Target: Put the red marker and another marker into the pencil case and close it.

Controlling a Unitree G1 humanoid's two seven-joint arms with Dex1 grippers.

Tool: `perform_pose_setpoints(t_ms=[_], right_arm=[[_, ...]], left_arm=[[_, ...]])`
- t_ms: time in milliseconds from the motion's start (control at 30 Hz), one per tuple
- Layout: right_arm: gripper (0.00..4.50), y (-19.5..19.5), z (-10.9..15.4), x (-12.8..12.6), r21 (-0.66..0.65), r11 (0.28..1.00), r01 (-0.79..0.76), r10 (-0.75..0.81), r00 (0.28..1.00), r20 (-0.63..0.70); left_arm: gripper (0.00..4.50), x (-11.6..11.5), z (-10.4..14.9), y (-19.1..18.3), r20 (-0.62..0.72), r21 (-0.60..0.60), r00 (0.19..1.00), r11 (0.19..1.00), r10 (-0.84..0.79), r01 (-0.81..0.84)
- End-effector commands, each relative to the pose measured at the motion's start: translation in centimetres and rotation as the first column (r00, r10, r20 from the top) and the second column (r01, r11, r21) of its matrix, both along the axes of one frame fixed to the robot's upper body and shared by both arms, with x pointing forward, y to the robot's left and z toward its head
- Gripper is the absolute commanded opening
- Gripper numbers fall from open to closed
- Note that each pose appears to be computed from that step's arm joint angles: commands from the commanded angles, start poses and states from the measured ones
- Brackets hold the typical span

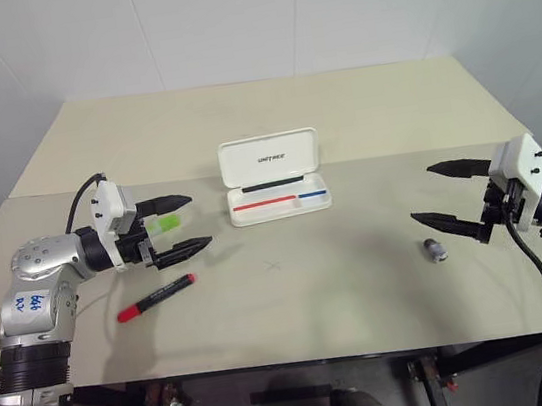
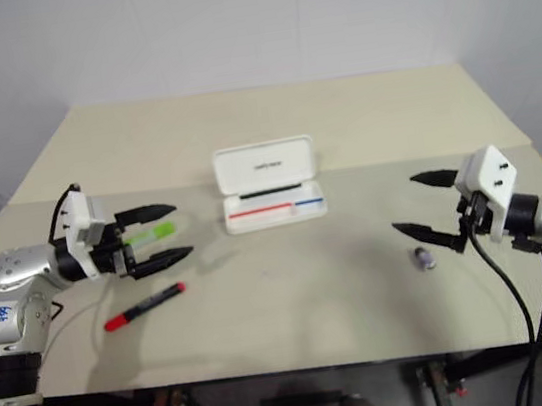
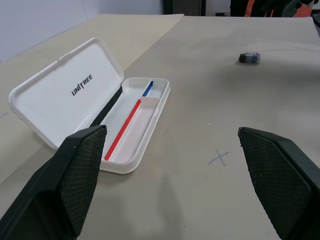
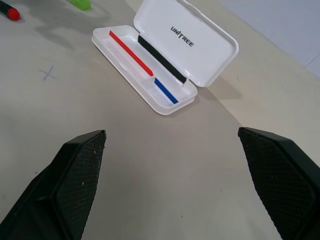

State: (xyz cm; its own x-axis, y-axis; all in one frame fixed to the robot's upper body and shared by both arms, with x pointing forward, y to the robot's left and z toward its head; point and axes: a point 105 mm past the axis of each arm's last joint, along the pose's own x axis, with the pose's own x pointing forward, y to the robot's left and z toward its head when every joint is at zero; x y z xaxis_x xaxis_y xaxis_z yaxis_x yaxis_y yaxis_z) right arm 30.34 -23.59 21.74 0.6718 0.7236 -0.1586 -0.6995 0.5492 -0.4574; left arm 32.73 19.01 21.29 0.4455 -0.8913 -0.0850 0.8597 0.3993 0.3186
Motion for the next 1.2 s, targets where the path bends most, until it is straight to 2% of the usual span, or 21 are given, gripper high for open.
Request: perform_pose_setpoints(t_ms=[33, 267, 467, 667, 700, 767, 1000, 1200], right_arm=[[4.50, 1.0, 0.8, 0.3, 0.004, 0.999, -0.037, 0.037, 0.998, 0.044], [4.50, 2.7, -0.8, 0.8, 0.030, 0.996, -0.088, 0.087, 0.996, 0.032], [4.50, 3.8, 0.1, 0.8, 0.030, 0.990, -0.138, 0.137, 0.990, 0.039], [4.50, 6.9, 0.8, 0.4, 0.063, 0.971, -0.232, 0.228, 0.971, 0.070], [4.50, 7.2, 1.0, 0.3, 0.062, 0.968, -0.244, 0.239, 0.968, 0.073], [4.50, 7.7, 1.4, 0.2, 0.060, 0.963, -0.262, 0.257, 0.963, 0.076], [4.50, 7.6, 1.7, 0.7, 0.057, 0.964, -0.260, 0.254, 0.963, 0.090], [4.50, 8.4, 2.0, 0.6, 0.061, 0.956, -0.287, 0.280, 0.954, 0.103]], left_arm=[[4.48, -0.2, 1.6, -0.6, 0.061, 0.030, 0.998, 0.999, -0.020, 0.018], [4.48, -0.3, 0.8, -1.1, 0.065, 0.062, 0.997, 0.998, -0.031, 0.027], [4.48, 0.5, 2.2, -0.1, 0.075, 0.106, 0.997, 0.994, -0.012, 0.004], [4.48, 0.3, 2.2, 0.4, 0.070, 0.106, 0.997, 0.994, -0.020, 0.013], [4.08, 0.2, 2.3, 0.4, 0.066, 0.100, 0.998, 0.995, -0.023, 0.016], [3.62, 0.0, 2.2, 0.6, 0.058, 0.101, 0.998, 0.995, -0.031, 0.025], [1.28, 1.0, 1.4, 0.3, 0.050, 0.136, 0.999, 0.991, -0.002, -0.004], [1.28, 2.8, 1.0, -0.8, 0.049, 0.187, 0.999, 0.982, 0.002, -0.011]])
